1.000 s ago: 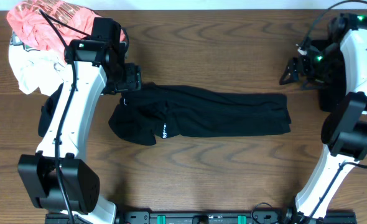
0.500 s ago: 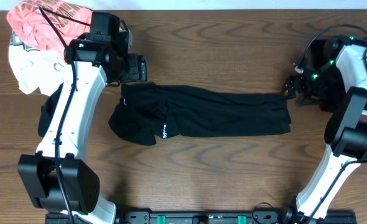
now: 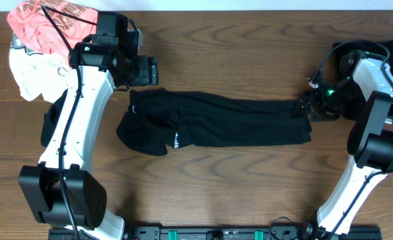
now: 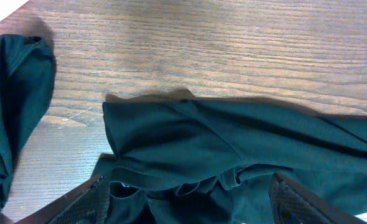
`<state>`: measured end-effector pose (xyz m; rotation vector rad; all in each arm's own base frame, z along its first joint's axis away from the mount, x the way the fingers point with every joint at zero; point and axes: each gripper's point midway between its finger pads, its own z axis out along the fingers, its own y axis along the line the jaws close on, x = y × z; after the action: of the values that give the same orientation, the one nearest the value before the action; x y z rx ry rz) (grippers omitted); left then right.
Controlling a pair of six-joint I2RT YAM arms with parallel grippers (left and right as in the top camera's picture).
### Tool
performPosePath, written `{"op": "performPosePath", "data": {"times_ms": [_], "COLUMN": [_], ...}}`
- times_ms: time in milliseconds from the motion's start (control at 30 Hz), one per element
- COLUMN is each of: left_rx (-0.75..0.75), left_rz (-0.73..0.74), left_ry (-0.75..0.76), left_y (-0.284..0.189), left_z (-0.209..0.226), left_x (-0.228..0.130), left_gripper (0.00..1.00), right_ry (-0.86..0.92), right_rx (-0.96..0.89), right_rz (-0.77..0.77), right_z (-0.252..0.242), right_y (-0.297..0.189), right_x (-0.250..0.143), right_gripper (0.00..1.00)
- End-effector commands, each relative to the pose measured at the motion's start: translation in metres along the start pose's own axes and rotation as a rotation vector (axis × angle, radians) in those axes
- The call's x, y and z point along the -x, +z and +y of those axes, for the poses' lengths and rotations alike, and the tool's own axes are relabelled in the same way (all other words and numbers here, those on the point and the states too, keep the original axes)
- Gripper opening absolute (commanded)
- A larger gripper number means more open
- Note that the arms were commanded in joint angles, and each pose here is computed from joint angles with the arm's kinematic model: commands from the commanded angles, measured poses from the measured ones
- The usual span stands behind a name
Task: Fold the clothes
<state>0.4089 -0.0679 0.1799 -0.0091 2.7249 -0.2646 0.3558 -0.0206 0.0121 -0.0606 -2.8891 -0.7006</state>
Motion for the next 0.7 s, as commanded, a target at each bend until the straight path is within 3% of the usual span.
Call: {"op": "performPosePath", "data": {"times_ms": [0, 133, 233, 333, 467, 667], "left_rx": [-0.005, -0.005, -0.004, -0.001, -0.001, -0.002], "left_rz": [-0.009, -0.008, -0.008, -0.008, -0.009, -0.01], "left_ry": [0.014, 0.014, 0.014, 0.014, 0.014, 0.014], "left_y": [-0.002, -0.001, -0.001, -0.001, -0.001, -0.001], "left_z": [0.0, 0.0, 0.001, 0.001, 0.001, 0.001], "left_x": [0.003, 0.002, 0.002, 0.002, 0.003, 0.003], "left_gripper": [0.82, 0.82, 0.82, 0.82, 0.82, 0.82], "right_ry": [-0.062, -0.096, -0.111, -0.106, -0.104, -0.101], "right_rx": [0.022, 0.016, 0.014, 0.016, 0.015, 0.012], "right_rz": [0.005, 0.023, 0.03, 0.028, 0.017, -0.012], "right_z": [0.022, 0.034, 0.04, 0.041, 0.038, 0.034], "right_y": [0.005, 0.012, 0.015, 0.015, 0.013, 0.006], "right_x": [-0.001, -0.001, -0.001, -0.001, 0.002, 0.008], "right_gripper": [0.68, 0.57, 0.42, 0.19, 0.01, 0.01]}}
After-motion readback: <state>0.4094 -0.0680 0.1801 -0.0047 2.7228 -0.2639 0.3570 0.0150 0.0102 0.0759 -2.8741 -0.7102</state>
